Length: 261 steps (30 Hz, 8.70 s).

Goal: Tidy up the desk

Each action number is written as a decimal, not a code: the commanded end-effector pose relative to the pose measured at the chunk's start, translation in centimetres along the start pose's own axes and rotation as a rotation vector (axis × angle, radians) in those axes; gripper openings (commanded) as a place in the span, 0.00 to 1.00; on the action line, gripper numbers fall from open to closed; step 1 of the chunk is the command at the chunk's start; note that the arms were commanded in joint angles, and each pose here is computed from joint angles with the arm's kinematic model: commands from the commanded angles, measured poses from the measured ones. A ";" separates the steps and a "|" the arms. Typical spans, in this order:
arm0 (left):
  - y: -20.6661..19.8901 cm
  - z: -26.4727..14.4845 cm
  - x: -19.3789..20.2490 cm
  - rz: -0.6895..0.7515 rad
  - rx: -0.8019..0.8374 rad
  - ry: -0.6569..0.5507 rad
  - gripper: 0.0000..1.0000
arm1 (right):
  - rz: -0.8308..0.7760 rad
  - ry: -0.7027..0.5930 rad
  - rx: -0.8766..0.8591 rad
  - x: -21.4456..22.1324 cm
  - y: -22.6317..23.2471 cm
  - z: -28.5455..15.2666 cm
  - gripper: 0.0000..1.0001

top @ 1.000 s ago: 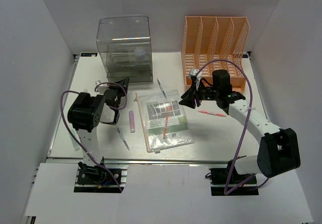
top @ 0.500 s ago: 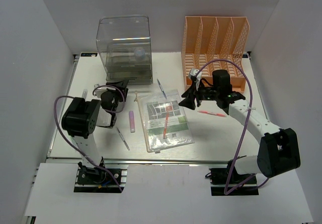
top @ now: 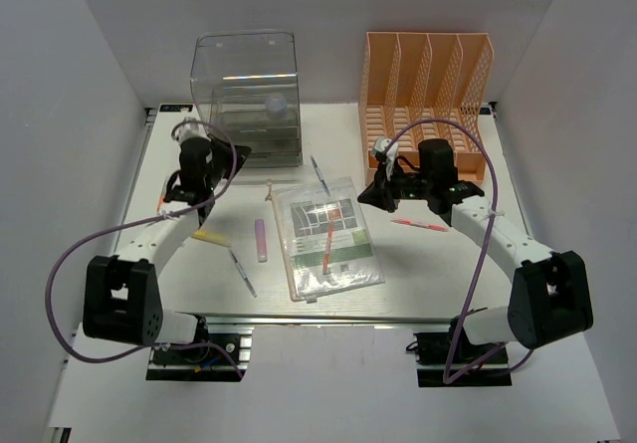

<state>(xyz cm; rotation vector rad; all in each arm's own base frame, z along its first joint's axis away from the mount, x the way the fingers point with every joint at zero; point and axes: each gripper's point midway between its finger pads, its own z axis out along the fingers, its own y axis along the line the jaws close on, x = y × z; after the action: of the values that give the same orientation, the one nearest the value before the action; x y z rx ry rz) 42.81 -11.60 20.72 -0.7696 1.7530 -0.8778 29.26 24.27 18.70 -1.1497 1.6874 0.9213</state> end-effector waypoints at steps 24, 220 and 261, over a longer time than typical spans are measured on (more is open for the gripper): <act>14.5 -11.5 11.6 0.688 -0.600 0.637 0.80 | 0.073 0.089 0.215 1.2 -4.6 -0.4 0.63; -0.6 -2.6 0.0 0.538 -0.036 0.384 0.00 | 0.025 0.033 0.159 -0.3 -4.0 -3.1 0.02; -2.0 7.5 -1.2 2.109 0.012 0.083 0.08 | 0.035 0.046 0.153 0.3 -4.2 -3.0 0.12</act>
<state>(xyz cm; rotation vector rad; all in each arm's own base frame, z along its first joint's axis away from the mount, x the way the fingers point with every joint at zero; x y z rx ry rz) 49.36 -13.56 17.49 1.2342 1.6079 0.4998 31.76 20.11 17.38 -1.0427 1.8329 0.7861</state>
